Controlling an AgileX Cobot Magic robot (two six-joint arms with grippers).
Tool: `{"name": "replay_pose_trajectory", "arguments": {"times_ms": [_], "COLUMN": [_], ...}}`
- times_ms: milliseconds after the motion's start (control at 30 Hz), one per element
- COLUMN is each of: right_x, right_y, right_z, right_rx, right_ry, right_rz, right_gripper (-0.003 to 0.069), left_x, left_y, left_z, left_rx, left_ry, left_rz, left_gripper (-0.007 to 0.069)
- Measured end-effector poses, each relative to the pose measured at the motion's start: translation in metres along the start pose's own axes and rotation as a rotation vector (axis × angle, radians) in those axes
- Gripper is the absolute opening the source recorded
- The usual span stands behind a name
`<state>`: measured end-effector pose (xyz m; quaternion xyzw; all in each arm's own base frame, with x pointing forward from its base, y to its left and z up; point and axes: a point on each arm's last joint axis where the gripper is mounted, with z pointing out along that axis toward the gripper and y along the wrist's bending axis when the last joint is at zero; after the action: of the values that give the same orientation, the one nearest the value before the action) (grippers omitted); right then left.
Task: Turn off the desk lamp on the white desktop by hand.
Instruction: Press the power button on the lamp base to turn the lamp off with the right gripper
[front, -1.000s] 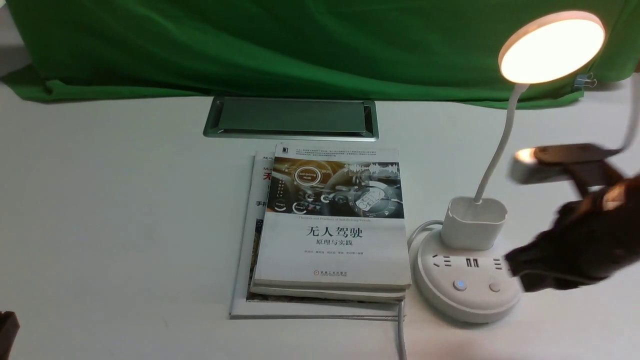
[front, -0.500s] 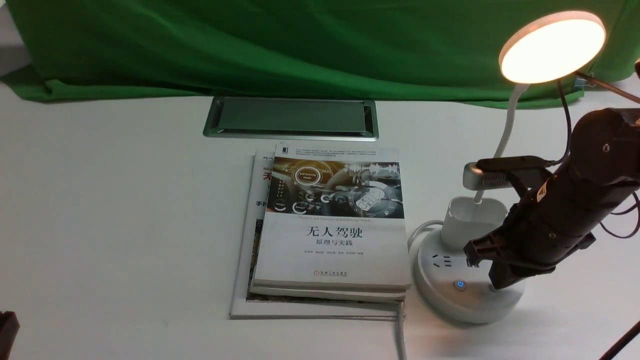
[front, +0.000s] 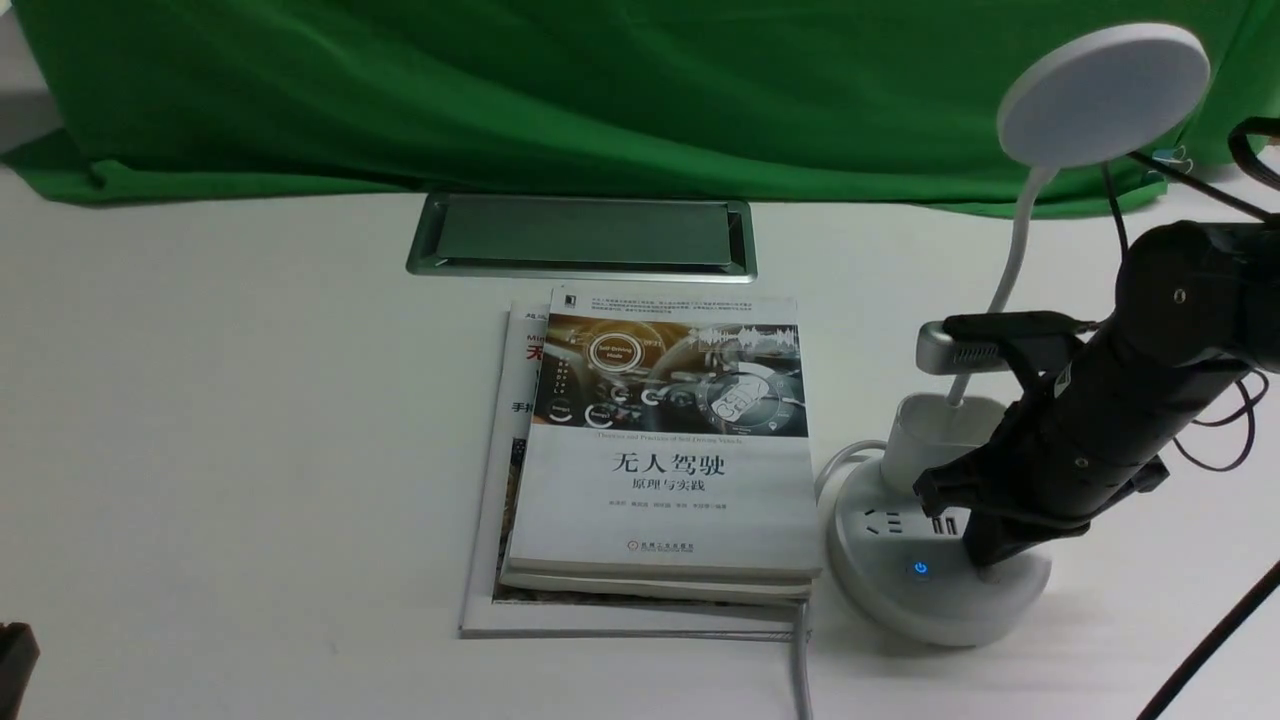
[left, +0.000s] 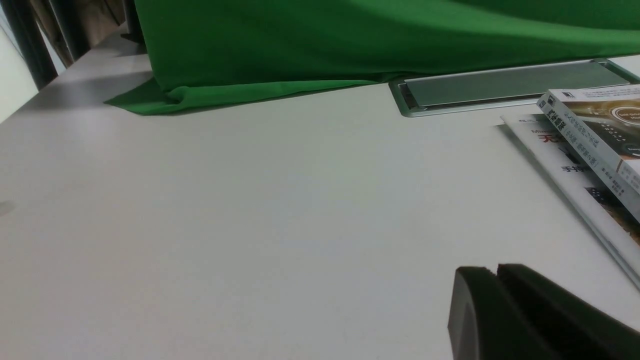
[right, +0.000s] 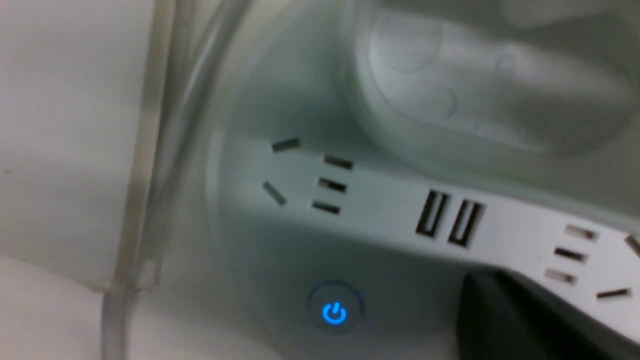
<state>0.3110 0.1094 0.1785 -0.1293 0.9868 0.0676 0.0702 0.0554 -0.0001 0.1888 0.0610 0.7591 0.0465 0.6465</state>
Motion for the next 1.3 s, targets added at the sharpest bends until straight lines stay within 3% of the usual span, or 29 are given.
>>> {"name": "replay_pose_trajectory", "arguments": {"times_ms": [367,833,1300], "right_x": [0.005,0.01,0.014], "right_y": [0.002,-0.001,0.006], "right_z": [-0.032,-0.002,-0.034], "right_rx": [0.004,0.009,0.001], "right_ry": [-0.103,0.002,-0.096], "right_rz": [-0.015,-0.003,-0.025], "right_gripper": [0.0046,0.0042,0.0041], "left_x": [0.0,0.0,0.0], "left_y": [0.0,0.0,0.0], "left_z": [0.0,0.0,0.0], "left_rx": [0.0,0.0,0.0], "left_ry": [0.0,0.0,0.0], "left_rz": [0.0,0.0,0.0], "left_gripper": [0.002,0.002,0.002]}}
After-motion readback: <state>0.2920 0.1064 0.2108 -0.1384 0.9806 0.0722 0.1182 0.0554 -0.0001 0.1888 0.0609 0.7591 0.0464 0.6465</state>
